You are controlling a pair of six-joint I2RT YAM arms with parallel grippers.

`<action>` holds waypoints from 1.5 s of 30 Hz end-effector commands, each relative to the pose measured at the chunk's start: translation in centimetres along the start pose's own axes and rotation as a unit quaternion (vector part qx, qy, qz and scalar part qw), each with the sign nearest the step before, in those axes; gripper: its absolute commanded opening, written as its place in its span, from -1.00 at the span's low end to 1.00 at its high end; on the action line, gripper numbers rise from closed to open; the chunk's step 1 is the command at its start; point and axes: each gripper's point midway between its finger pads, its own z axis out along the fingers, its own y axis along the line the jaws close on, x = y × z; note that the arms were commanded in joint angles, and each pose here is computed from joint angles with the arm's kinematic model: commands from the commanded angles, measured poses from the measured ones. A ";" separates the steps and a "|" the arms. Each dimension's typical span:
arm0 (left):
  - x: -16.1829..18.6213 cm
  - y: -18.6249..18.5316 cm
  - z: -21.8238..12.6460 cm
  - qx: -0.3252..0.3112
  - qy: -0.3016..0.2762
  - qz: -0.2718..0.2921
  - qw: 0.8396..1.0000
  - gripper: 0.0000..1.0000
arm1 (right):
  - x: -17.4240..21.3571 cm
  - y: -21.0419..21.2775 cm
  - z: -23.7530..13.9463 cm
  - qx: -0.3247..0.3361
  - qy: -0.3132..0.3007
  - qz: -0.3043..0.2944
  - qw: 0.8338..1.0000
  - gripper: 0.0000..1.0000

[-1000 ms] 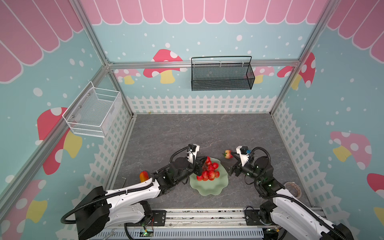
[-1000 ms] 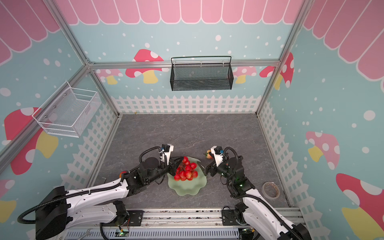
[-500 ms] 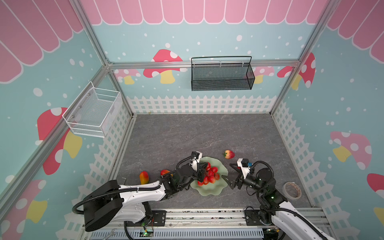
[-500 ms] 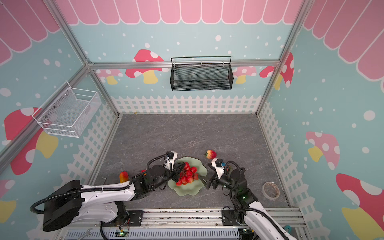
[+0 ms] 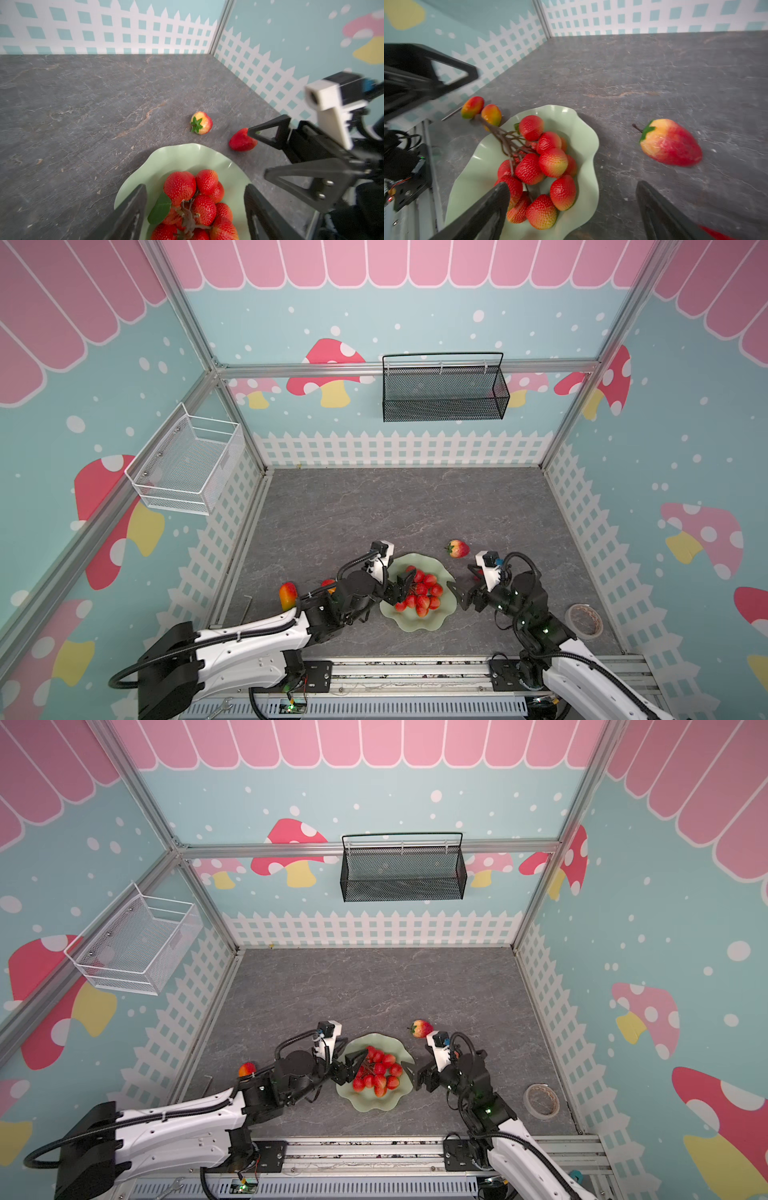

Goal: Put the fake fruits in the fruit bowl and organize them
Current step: 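Release the bunch with the left gripper while the right gripper reaches for the peach, then grasp the yellow-red peach with the right gripper and drop it into the bowl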

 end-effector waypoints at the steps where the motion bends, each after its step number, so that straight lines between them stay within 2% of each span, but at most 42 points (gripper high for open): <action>1: -0.7 2.2 -2.8 -0.060 0.028 0.038 0.997 0.97 | -3.2 -2.9 0.6 0.098 0.044 -0.017 0.994 0.96; 4: -0.6 2.8 -4.7 -0.062 0.041 0.034 0.997 0.99 | -4.4 -6.0 2.0 0.166 0.119 -0.031 0.978 0.96; 9: 0.0 1.5 -6.4 -0.005 0.051 -0.006 0.999 0.99 | -5.9 -8.4 4.3 0.177 0.192 -0.040 0.964 0.96; 11: 0.1 0.9 -6.8 0.013 0.058 -0.014 0.998 0.99 | -5.2 -8.8 4.7 0.172 0.247 -0.060 0.952 0.96; 14: 0.5 -0.1 -6.9 0.041 0.072 -0.027 0.996 0.99 | -4.1 -10.4 4.2 0.200 0.312 -0.096 0.924 0.97; 16: 0.8 -1.0 -6.8 0.062 0.089 -0.027 0.994 0.99 | -4.3 -10.8 4.1 0.200 0.326 -0.125 0.915 0.98; 20: 1.5 -1.3 -6.4 0.061 0.116 -0.027 0.991 0.99 | -4.9 -10.0 3.9 0.164 0.318 -0.188 0.914 0.99; 23: 1.8 -0.6 -6.3 0.044 0.115 -0.030 0.992 0.99 | -4.0 -11.2 3.7 0.180 0.334 -0.236 0.895 0.98; 27: 2.0 0.1 -6.3 0.030 0.107 -0.033 0.993 0.99 | -1.8 -11.7 4.5 0.156 0.369 -0.258 0.879 0.91; 30: 2.3 0.6 -6.2 0.019 0.105 -0.036 0.994 0.99 | 0.0 -11.5 5.6 0.120 0.388 -0.263 0.875 0.89; 33: 2.4 0.7 -6.1 0.015 0.105 -0.041 0.994 0.99 | 0.6 -11.3 6.7 0.099 0.387 -0.262 0.879 0.88; 45: 3.0 1.5 -5.7 -0.001 0.100 -0.032 0.994 0.99 | 2.4 -11.6 11.2 0.070 0.387 -0.269 0.879 0.86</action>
